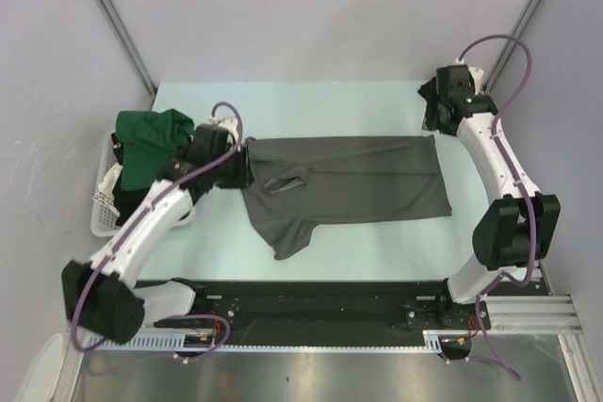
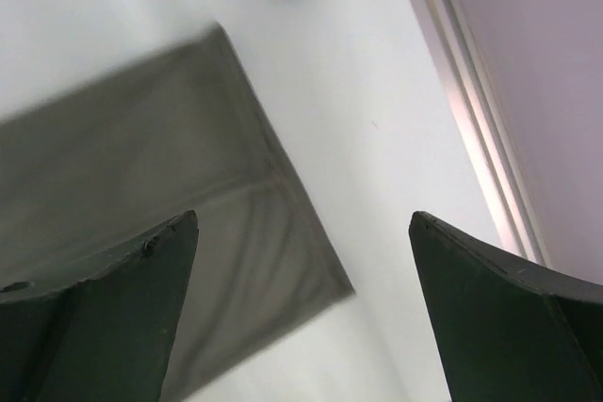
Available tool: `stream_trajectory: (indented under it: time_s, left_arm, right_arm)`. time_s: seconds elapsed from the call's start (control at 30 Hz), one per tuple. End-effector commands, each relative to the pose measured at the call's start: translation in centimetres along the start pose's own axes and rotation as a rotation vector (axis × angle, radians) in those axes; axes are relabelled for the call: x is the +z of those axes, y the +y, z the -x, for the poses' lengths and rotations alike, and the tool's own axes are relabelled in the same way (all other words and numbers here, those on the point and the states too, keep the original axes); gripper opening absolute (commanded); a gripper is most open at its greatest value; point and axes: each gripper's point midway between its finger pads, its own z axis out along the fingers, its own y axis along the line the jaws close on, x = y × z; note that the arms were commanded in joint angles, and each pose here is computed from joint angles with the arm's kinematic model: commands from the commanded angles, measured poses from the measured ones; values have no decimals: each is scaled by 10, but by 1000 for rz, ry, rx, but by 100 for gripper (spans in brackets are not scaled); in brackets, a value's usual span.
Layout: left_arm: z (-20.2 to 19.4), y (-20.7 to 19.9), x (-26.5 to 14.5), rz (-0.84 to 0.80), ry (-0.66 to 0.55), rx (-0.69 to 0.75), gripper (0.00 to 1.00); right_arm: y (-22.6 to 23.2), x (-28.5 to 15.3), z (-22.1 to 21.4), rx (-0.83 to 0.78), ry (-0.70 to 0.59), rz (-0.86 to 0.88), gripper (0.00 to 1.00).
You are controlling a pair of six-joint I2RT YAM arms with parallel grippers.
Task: Fold and stack the t-shirts
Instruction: Fold the flattened tshirt in 1/3 of the way, then grap the side of the flattened tshirt closest away from the robot with both arms
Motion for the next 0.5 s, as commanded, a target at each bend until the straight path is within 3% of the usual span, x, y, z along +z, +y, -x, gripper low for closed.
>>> stream_trajectory:
  time_s: [0.0,0.13,0.47]
  left_arm:
    - [-46,-28,-28,-117,1,-74,44]
    - [-90,-40,-42,-180,38,-99,44]
    - [-163,-52,-41,-233,168,-139,43]
  right_arm:
    - [-28,-37,-23,-31,-6,-131,100]
    - [-40,-78,-12,33,-88,-84,100]
    - [-43,-127,-31,126,-54,70,100]
